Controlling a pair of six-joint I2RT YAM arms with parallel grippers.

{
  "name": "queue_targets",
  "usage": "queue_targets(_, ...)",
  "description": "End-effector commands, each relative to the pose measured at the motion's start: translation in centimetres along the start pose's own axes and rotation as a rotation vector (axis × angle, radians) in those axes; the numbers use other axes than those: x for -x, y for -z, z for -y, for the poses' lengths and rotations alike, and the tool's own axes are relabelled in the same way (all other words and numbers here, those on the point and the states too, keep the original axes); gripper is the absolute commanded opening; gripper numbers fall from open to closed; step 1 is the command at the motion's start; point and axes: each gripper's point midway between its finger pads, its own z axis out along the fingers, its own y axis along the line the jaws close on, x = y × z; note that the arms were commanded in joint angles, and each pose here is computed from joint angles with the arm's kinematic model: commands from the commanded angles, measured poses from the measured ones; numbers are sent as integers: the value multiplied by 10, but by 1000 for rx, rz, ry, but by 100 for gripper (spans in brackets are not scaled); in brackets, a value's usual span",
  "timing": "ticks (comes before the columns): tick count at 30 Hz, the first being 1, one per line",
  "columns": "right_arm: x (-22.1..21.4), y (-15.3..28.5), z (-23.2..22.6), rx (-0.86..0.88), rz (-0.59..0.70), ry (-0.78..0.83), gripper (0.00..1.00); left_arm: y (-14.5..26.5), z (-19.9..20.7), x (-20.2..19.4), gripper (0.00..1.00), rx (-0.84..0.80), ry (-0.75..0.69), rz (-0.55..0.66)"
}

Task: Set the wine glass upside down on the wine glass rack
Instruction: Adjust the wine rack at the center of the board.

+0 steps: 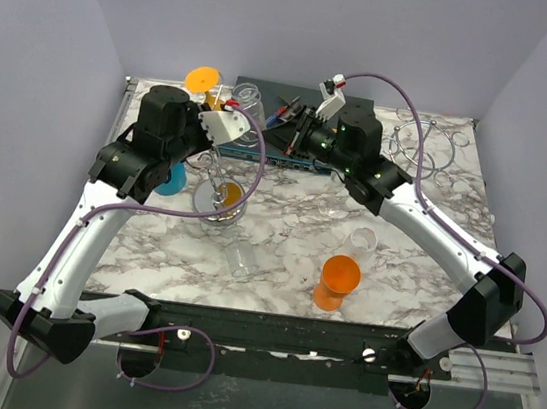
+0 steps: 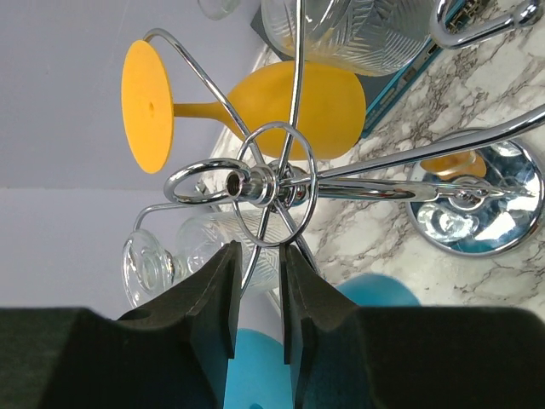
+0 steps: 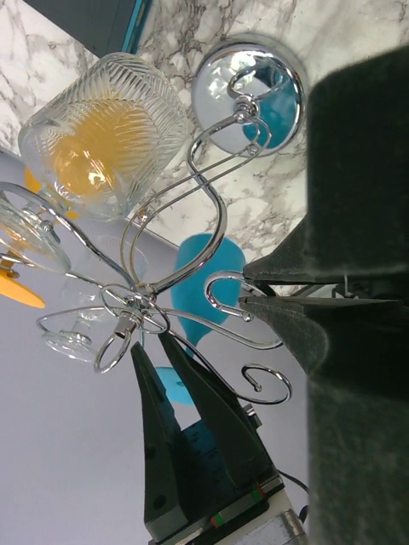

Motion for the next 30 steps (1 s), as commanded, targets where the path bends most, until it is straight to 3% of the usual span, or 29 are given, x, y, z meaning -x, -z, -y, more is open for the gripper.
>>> queue_targets(1,-83,1,25,-33,-245,64,12,-21,15,8,30,-74,17,18)
queue_targets(3,-83,5,25,-18,-236,116,16,-22,11,10,30,-60,5,24)
queue_targets(9,-87,10,30,33,-222,247,14,-31,5,12,30,-43,7,24)
queue_targets(23,-94,0,30,85,-265,306,9,-33,-1,21,30,-35,49,45)
queue_targets(30,-92,4,35,40,-255,291,11,4,21,49,50,-152,125,215)
